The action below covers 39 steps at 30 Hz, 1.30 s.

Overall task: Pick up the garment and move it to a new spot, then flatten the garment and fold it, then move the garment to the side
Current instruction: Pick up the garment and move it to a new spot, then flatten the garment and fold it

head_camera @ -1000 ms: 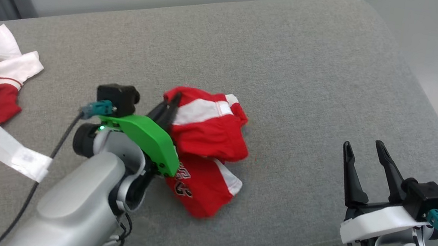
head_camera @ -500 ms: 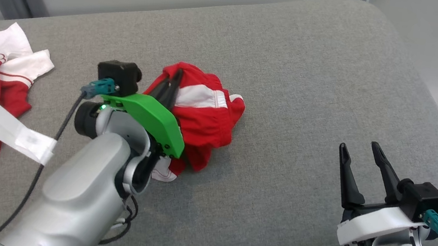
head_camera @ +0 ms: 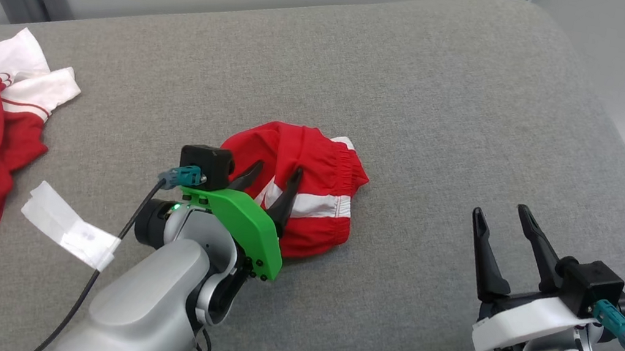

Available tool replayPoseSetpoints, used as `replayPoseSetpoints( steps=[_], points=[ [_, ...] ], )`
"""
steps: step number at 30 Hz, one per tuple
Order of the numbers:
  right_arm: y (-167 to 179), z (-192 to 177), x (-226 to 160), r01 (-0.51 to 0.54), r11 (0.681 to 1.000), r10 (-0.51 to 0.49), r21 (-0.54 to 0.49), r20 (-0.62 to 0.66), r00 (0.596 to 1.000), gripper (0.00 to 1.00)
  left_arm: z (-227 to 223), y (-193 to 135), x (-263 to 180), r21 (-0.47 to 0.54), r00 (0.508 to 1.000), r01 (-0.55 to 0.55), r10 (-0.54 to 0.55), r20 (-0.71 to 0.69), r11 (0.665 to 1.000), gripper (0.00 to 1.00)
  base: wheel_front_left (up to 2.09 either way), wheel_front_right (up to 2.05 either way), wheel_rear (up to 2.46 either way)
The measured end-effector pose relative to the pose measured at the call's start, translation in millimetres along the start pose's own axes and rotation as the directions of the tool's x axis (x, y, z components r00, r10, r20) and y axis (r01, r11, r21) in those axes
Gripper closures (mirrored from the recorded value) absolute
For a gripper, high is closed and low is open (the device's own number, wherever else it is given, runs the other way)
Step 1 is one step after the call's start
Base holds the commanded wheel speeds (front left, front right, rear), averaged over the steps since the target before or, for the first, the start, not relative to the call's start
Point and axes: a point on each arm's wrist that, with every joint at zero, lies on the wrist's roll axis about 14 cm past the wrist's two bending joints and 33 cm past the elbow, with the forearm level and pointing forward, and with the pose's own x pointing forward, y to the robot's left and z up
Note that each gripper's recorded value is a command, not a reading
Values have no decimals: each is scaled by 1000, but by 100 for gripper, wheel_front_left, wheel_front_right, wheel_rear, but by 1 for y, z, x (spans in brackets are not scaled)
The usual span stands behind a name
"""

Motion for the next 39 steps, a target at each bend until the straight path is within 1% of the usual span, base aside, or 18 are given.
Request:
replayPoseSetpoints(
  steps=[6, 13, 15, 21, 27, 34, 39],
  points=[
    [21, -6, 1, -72, 997, 72, 12, -17, 997, 0, 6, 4, -4, -39, 999, -18, 19, 37, 999, 0, 0, 0, 0],
    [45, -15, 2, -150, 989, 150, 21, -45, 988, 0, 1, 7, -17, -71, 998, -35, 39, 46, 997, 0, 0, 0, 0],
    [53, -20, 2, -173, 985, 174, 24, -58, 983, 0, -3, 8, -22, -100, 998, -41, 46, 42, 994, 0, 0, 0, 0],
    [75, -33, 4, -246, 968, 249, 44, -98, 964, 0, -10, 9, -38, -138, 997, -46, 53, 48, 989, 0, 0, 0, 0],
    [97, -38, 11, -305, 950, 311, 73, -111, 944, 0, -16, 17, -55, -174, 994, -86, 97, 57, 981, 0, 0, 0, 0],
    [115, -41, 20, -348, 932, 359, 103, -120, 926, 0, -10, 27, -69, -193, 985, -123, 143, 94, 973, 0, 0, 0, 0],
    [124, -50, 22, -367, 922, 383, 124, -148, 912, 0, -3, 32, -74, -202, 979, -137, 164, 124, 970, 0, 0, 0, 0]
  ],
)
